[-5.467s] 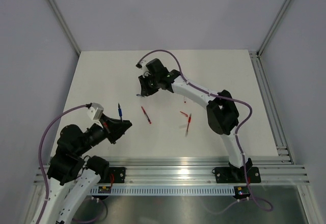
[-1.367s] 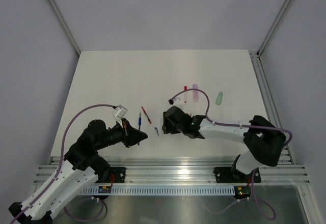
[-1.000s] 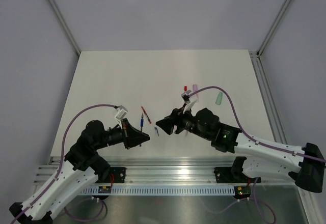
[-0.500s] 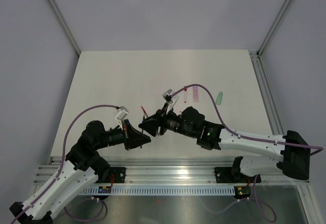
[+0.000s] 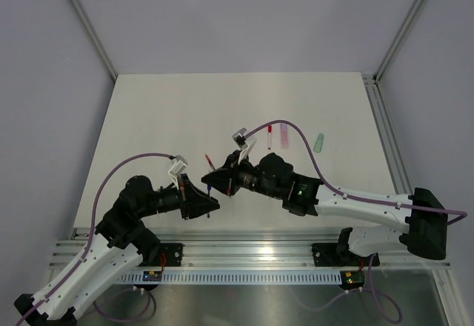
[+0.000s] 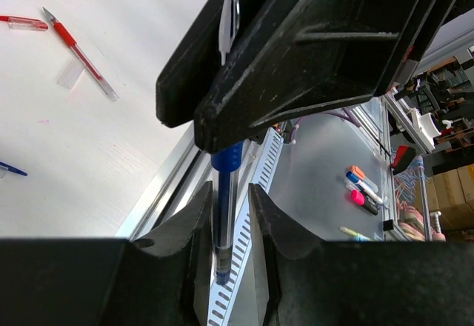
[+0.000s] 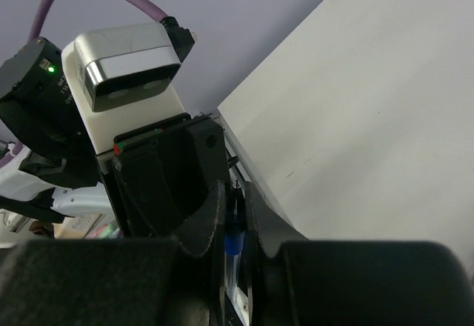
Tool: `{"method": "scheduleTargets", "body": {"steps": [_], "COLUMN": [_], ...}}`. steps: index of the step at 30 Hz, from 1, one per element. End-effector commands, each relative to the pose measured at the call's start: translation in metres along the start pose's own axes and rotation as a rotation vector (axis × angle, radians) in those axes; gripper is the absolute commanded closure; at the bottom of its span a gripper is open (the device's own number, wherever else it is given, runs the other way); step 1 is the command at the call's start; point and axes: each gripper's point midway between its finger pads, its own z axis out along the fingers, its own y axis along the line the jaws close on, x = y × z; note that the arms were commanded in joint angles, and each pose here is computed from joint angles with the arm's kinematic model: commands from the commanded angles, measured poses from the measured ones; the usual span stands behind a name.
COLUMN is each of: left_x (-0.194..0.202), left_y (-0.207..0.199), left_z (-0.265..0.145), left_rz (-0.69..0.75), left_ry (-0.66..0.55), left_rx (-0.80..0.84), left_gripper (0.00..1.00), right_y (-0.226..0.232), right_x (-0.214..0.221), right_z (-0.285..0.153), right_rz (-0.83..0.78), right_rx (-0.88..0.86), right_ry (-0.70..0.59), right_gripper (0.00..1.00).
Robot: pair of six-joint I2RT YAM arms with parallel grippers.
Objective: Insert the pens into the pen caps
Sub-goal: Insert the pen into the pen cap.
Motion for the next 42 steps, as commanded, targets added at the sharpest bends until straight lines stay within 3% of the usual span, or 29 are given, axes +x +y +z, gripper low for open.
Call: {"method": "scheduleTargets", "body": {"steps": [1, 31, 33, 35, 37, 41, 42], "left_x": [-0.009, -0.005, -0.005, -0.008, -0.009, -0.011, -0.016], "left_y": [-0.015, -0.017, -0.018, -0.018, -0.015, -0.015, -0.018], "left_z": [-0.002, 0.001, 0.001, 0.000, -0.001, -0.004, -0.005], "left_rz": [0.042, 0.026, 0.029, 0.036, 0.042, 0.055, 0.079], "left_ry": [-0.018, 0.002, 0.000, -0.004, -0.013, -0.021, -0.028], "left_rx": [0.058, 0.091, 0.091, 0.078, 0.057, 0.042, 0.039], "left_gripper": [0.73, 0.79, 0.81, 1.00, 1.00, 1.00, 1.00], "right_y": [0.002, 0.020, 0.017, 0.017, 0.016, 0.017, 0.019], "right_x": [-0.008, -0.023, -0.023, -0.024, -0.022, -0.023, -0.025], "right_z": [-0.009, -0.006, -0.007, -0.009, -0.010, -0.015, -0.016], "right_rz": [-0.036, 0.048, 0.054, 0.059, 0.057, 0.048, 0.037], "right_rx": [0.028, -0.031, -0.021, -0.024, -0.018, -0.023, -0.022], "right_ry": [0.001, -0.055, -0.065, -0.070, -0.056, -0.059, -0.058], "right_gripper": [1.00, 1.00, 1.00, 1.00, 0.94, 0.55, 0.41]}}
